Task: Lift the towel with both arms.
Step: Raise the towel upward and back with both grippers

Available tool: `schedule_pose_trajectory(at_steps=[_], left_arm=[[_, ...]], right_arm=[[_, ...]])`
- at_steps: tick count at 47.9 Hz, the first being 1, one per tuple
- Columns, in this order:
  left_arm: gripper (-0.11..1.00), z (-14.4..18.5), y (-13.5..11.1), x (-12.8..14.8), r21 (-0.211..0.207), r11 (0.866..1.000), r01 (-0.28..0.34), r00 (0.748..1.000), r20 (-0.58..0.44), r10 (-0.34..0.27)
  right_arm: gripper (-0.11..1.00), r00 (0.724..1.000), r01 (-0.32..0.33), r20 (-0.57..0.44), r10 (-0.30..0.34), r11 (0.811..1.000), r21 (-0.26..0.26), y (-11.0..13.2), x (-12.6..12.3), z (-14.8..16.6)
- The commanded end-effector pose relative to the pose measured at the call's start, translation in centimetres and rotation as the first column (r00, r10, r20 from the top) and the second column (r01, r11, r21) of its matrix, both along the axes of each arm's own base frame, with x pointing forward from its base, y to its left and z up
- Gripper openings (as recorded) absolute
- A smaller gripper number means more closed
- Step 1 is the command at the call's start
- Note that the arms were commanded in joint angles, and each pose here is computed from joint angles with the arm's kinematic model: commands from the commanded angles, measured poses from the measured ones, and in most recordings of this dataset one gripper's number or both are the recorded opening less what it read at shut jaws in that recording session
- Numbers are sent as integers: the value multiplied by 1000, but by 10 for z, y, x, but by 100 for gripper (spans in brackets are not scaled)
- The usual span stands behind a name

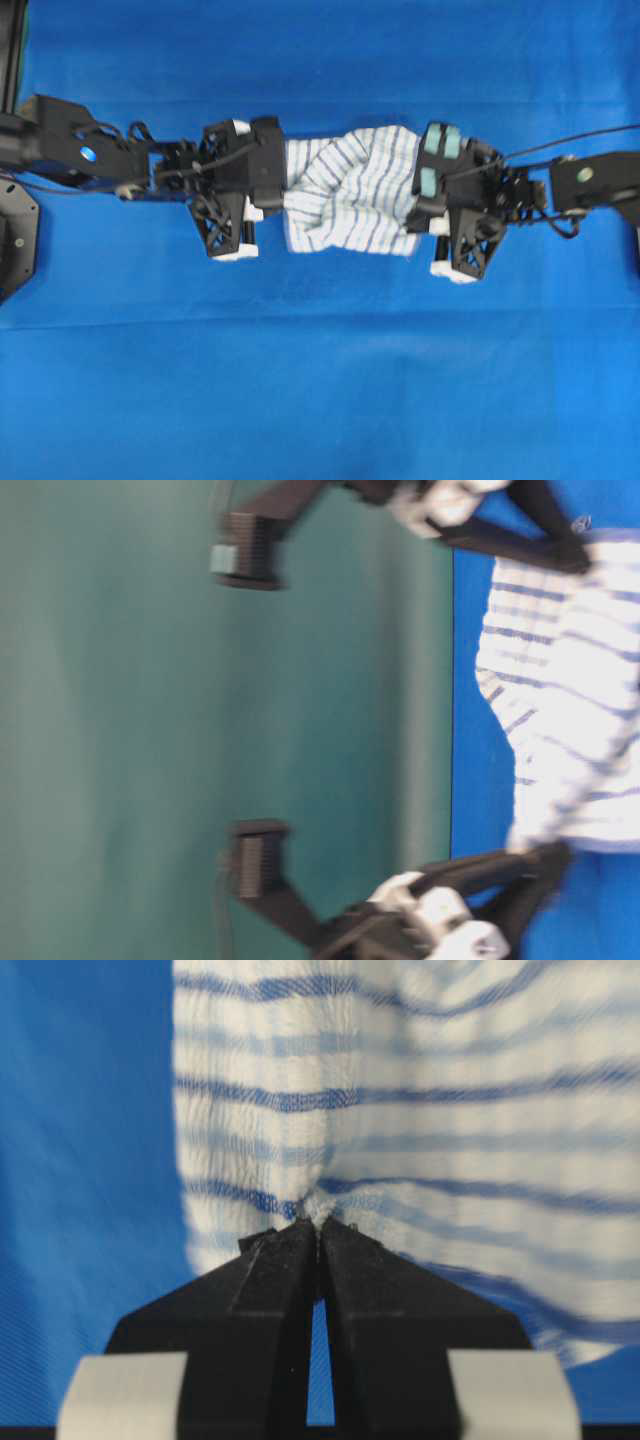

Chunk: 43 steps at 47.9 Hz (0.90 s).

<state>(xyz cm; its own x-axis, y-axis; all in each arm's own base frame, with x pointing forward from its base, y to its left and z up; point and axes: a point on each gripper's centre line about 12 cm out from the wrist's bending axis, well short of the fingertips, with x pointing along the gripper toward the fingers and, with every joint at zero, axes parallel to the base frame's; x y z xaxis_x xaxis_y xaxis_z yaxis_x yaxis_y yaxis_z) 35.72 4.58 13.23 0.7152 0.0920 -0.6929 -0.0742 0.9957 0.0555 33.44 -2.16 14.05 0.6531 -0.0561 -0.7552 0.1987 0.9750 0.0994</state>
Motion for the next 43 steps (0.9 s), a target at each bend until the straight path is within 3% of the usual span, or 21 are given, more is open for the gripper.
schedule_pose_trajectory(at_steps=[1,16,23,43], left_arm=[[7,39,6,3,5,1000,-17,998,67,16],[7,132,9,-6,14,1000,-25,989,145,23],[7,173,11,-14,28,999,-29,981,192,23],[7,284,15,-37,49,997,-55,944,329,36]], right_arm=[[2,997,10,76,-9,1000,-13,-4,2,37],[2,983,39,180,-26,997,-67,-10,-14,137],[2,974,43,225,-16,992,-119,-13,-23,176],[2,931,82,365,2,973,-217,-18,-45,284]])
